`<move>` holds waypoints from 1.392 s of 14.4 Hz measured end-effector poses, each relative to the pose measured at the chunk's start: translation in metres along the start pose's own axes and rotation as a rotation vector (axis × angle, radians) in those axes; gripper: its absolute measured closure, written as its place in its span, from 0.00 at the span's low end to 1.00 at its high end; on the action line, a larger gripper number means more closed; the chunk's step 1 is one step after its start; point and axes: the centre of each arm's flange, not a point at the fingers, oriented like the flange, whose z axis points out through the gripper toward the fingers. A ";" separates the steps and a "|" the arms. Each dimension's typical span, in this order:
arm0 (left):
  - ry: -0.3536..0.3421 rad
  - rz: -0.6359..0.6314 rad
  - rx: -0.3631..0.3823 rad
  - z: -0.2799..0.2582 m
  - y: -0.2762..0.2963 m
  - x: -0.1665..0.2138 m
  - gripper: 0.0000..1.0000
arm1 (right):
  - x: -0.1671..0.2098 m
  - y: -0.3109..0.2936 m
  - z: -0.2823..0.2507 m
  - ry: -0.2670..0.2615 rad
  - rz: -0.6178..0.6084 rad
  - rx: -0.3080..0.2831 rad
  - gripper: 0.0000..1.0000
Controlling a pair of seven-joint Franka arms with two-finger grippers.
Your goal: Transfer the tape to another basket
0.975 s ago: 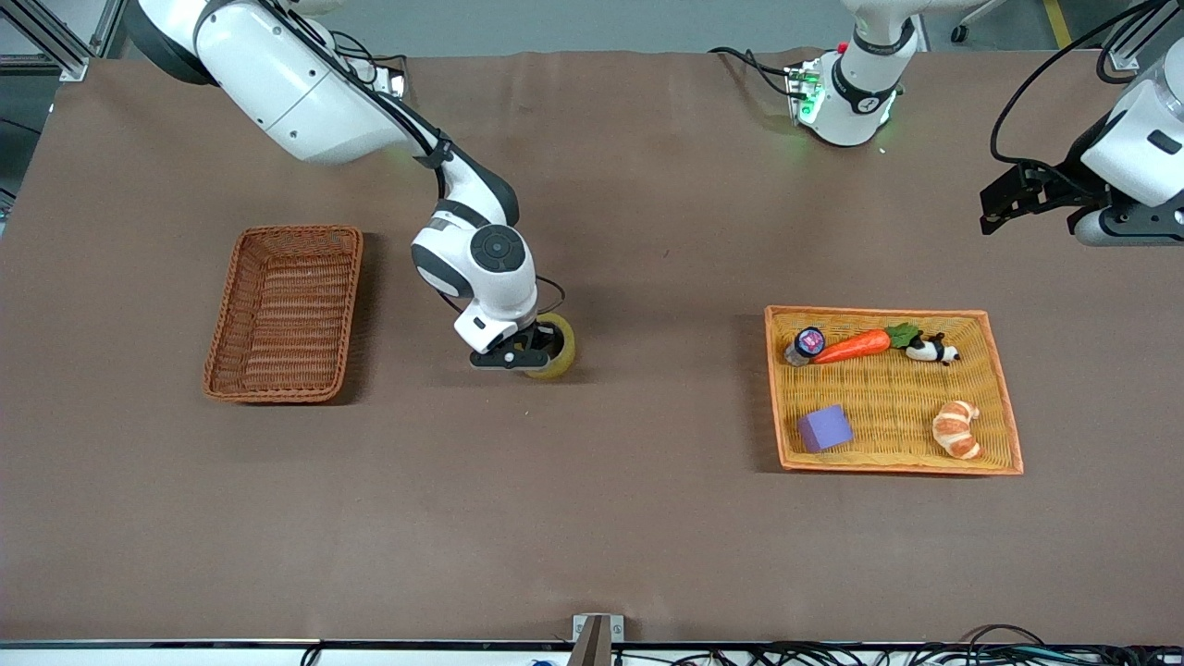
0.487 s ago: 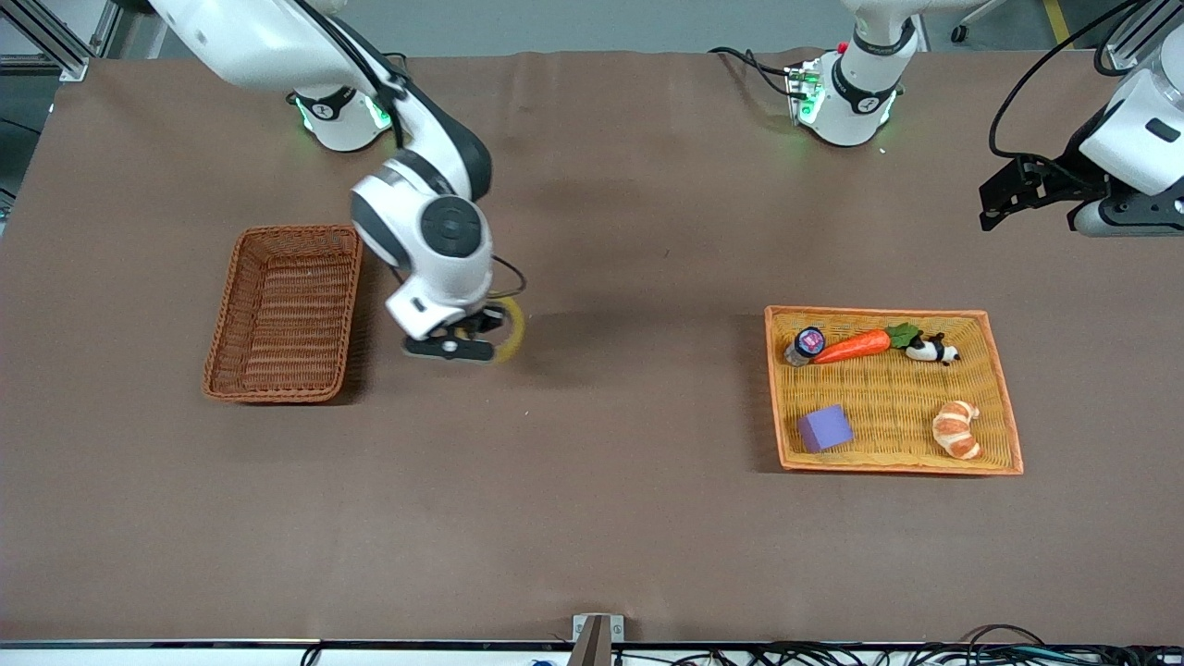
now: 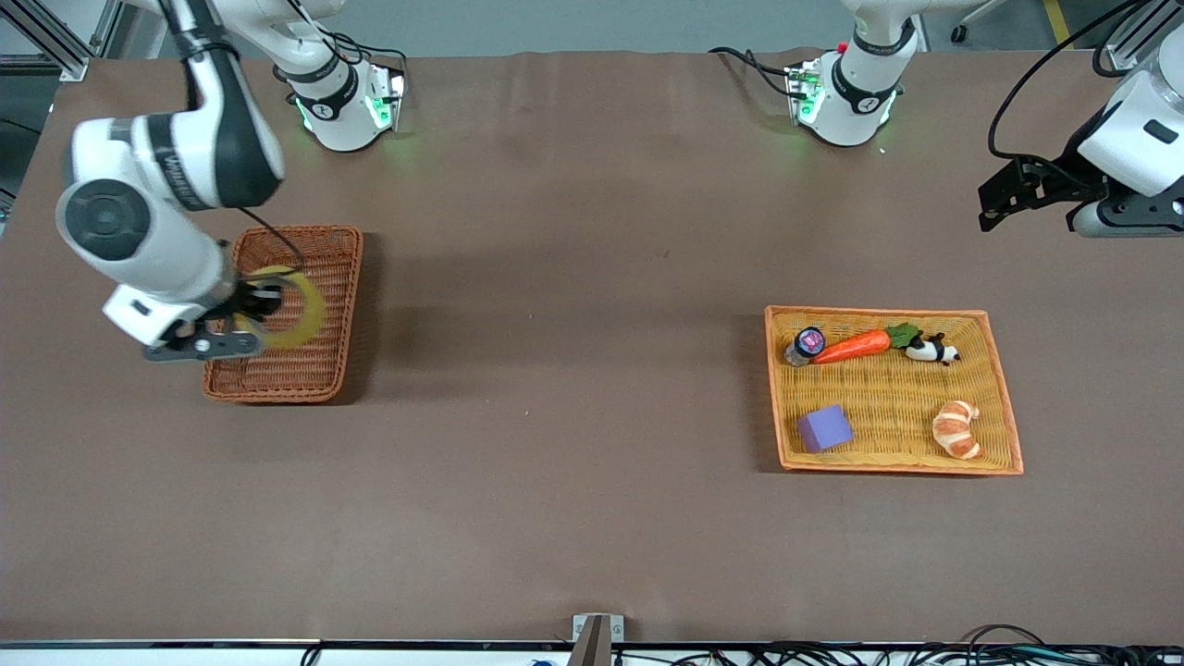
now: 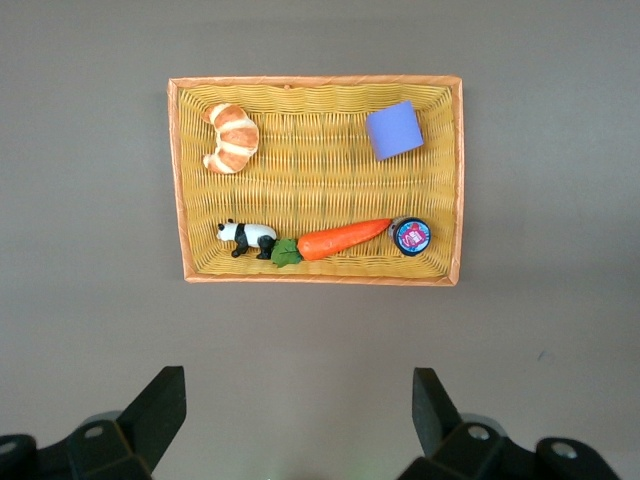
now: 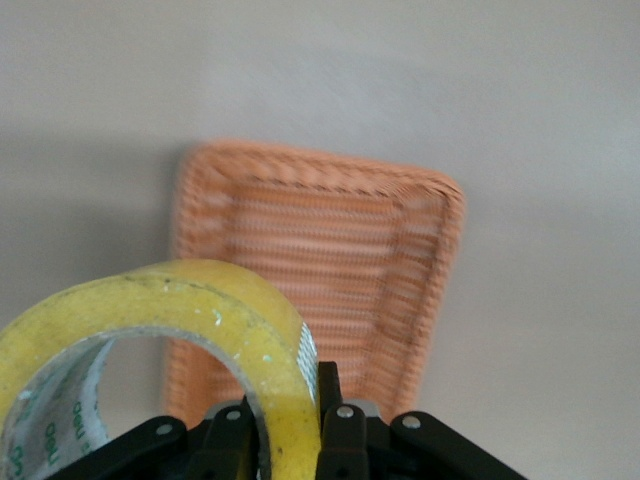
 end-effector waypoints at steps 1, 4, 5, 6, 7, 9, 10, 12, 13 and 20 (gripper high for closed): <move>0.000 0.000 0.000 0.000 0.000 0.000 0.00 | -0.012 0.022 0.019 0.011 -0.023 0.009 0.79; -0.001 0.002 0.000 0.000 0.001 0.000 0.00 | -0.049 0.057 0.100 0.094 -0.045 0.036 0.79; -0.001 0.002 0.000 0.000 0.001 0.000 0.00 | -0.059 0.054 0.126 0.129 -0.047 0.041 0.79; -0.001 0.002 0.000 0.000 0.001 0.000 0.00 | -0.068 0.046 0.148 0.164 -0.049 0.046 0.79; -0.001 0.002 0.000 0.000 0.001 0.000 0.00 | -0.076 0.039 0.165 0.189 -0.054 0.051 0.79; -0.001 0.002 0.000 0.000 0.001 0.000 0.00 | -0.083 0.027 0.190 0.220 -0.062 0.055 0.79; -0.001 0.002 0.000 0.000 0.001 0.000 0.00 | -0.082 0.025 0.199 0.236 -0.065 0.054 0.79; -0.001 0.002 0.000 0.000 0.001 0.000 0.00 | -0.079 0.021 0.216 0.252 -0.069 0.051 0.79; -0.001 0.002 0.000 0.000 0.001 0.000 0.00 | -0.079 0.019 0.224 0.252 -0.071 0.051 0.79; -0.001 0.001 0.000 0.001 0.001 0.000 0.00 | -0.065 0.030 0.199 0.256 -0.053 0.041 0.23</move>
